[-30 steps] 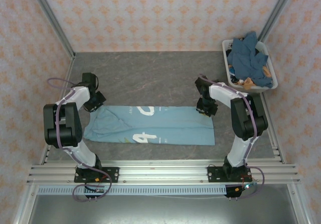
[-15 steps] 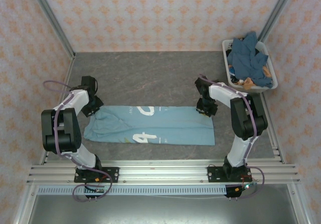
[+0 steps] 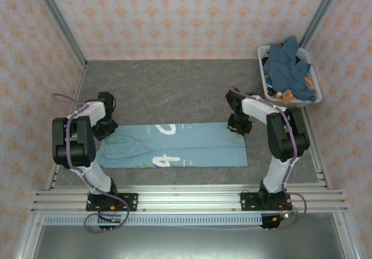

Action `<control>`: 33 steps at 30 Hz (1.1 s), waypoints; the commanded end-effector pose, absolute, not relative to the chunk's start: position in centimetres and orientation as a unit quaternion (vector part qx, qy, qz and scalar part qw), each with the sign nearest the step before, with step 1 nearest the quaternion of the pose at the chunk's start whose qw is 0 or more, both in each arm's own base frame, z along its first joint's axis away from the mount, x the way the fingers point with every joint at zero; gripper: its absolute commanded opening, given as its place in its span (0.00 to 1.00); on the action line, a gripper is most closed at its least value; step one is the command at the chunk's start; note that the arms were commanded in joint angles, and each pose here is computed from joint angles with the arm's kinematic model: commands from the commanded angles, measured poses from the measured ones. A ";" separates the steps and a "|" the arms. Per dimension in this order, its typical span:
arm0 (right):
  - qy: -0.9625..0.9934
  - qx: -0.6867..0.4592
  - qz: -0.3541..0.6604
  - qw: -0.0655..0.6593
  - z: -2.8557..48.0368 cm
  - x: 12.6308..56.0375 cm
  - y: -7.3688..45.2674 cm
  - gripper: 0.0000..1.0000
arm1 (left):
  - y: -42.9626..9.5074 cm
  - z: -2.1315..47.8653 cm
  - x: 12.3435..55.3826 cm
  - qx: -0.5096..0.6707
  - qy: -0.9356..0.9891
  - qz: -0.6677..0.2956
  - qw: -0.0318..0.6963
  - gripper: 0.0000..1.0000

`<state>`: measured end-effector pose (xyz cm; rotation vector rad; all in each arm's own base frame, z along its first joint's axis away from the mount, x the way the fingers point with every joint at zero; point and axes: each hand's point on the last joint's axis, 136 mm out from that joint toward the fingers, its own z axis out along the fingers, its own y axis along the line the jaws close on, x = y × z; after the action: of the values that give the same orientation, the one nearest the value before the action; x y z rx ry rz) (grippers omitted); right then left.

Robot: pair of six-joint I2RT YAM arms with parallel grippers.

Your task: Fold and stack the t-shirts

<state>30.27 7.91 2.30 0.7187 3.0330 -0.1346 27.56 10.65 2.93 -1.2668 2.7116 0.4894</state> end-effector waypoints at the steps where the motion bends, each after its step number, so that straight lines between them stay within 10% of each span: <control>1: 0.972 0.229 -0.056 0.008 2.8 30.2 7.8 0.15 | 12.4 7.1 26.5 -0.438 0.871 0.202 0.091 0.38; 13: 0.978 0.199 -0.036 0.049 4.9 31.0 9.5 0.15 | 5.8 8.5 30.4 -0.481 0.866 0.007 0.137 0.22; 33: 0.971 0.212 -0.112 -0.015 1.2 29.1 8.3 0.14 | 10.1 0.8 25.1 -0.535 0.839 0.086 0.042 0.17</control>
<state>30.15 9.89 1.85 0.6409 3.0638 -0.1905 25.79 8.75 1.59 -1.5996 2.5918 0.2083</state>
